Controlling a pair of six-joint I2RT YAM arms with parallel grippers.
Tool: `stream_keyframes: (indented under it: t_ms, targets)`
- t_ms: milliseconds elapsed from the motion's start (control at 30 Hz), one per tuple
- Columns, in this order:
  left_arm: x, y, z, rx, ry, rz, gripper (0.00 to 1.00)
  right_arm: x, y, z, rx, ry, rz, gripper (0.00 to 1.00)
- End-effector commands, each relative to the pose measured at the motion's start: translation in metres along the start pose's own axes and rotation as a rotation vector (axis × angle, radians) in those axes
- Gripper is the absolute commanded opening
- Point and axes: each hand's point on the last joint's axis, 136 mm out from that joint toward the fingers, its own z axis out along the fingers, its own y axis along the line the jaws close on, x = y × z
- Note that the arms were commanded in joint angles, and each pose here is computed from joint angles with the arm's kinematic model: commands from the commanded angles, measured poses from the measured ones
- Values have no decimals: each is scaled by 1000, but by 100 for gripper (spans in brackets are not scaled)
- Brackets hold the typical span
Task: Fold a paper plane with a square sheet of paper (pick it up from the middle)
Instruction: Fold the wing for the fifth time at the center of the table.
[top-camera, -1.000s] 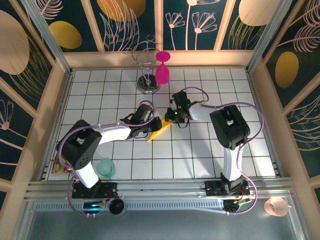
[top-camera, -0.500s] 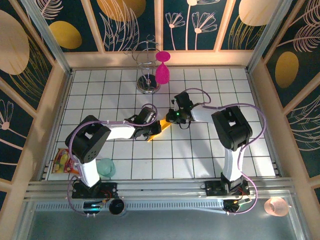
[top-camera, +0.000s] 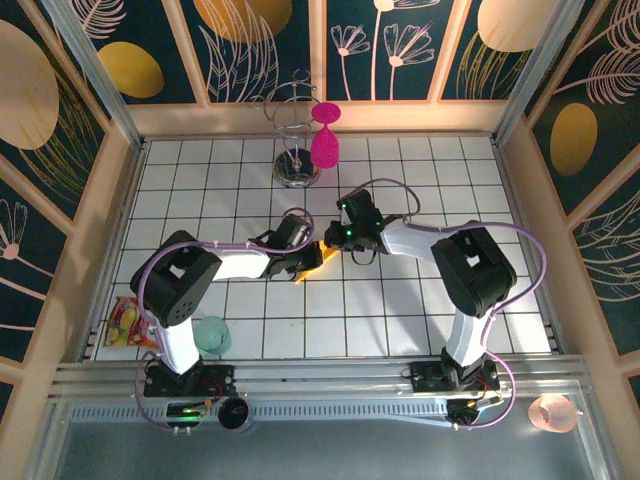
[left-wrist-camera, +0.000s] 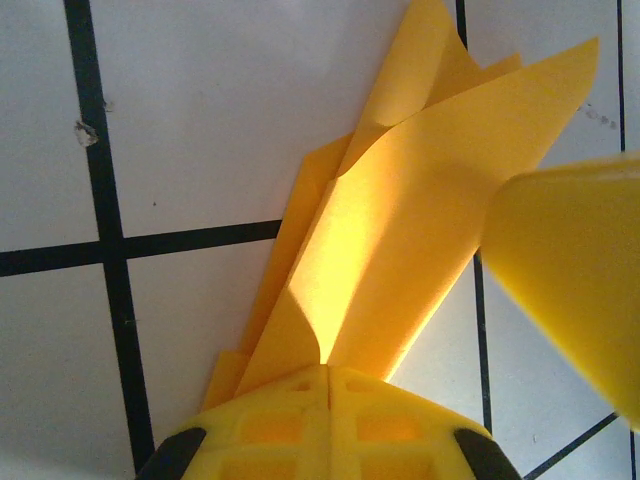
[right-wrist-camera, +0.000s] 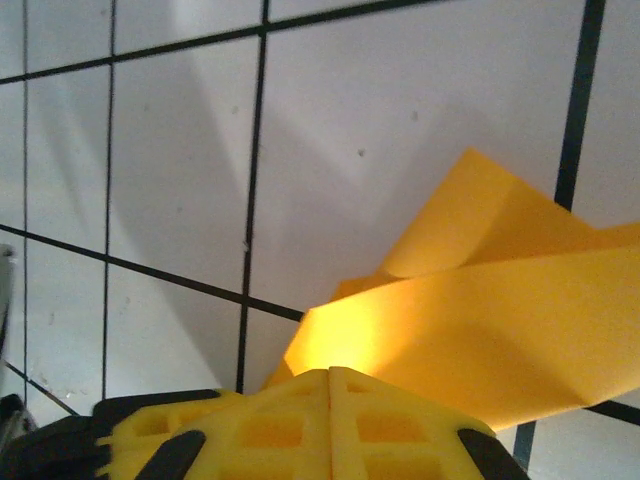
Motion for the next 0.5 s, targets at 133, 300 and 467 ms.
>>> stream_keyframes:
  t_ms: [133,300,467]
  targets:
    - [28,33,5,-96,73,-38,0,22,-4,20,-23,66,48,6]
    - [32,40,4,-117,79,-44,0,28,-18,23,-1,69,73,4]
    - [41,52,2,-151,90,-60,0,22,-56,17,46,34,133,3]
